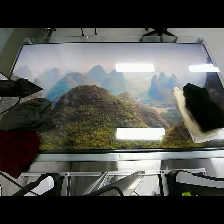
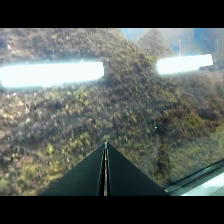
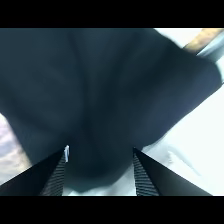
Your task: Fold the shirts.
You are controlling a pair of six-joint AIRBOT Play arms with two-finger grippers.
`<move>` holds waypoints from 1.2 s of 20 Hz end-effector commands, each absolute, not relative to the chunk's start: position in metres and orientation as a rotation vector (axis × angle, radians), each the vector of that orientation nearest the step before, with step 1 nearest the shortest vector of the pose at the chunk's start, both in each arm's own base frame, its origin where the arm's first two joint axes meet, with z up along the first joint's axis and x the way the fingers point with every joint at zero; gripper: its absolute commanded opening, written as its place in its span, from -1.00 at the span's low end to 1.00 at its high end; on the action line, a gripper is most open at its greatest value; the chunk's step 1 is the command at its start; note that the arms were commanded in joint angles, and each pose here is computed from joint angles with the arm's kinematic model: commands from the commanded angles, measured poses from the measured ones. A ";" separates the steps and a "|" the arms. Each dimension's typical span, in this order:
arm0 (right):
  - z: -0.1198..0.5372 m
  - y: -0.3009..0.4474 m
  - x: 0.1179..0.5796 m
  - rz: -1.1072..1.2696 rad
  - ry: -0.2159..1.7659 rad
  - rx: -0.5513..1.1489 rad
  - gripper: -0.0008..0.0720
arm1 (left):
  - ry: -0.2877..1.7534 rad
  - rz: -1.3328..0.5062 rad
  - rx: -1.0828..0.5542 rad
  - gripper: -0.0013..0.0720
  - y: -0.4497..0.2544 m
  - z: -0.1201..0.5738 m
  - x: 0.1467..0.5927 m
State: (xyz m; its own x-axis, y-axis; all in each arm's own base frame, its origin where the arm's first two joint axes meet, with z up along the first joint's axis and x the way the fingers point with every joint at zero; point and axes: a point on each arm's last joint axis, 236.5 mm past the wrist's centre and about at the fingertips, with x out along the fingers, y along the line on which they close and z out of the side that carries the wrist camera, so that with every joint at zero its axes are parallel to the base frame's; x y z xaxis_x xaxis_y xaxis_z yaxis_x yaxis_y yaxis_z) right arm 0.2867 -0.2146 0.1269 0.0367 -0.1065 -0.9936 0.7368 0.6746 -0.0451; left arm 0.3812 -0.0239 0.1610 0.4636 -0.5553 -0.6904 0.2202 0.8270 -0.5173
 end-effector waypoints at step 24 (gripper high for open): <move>0.004 0.081 0.254 0.171 1.276 0.357 -0.94 | 1.110 -0.521 -0.441 -0.92 -0.108 0.066 0.200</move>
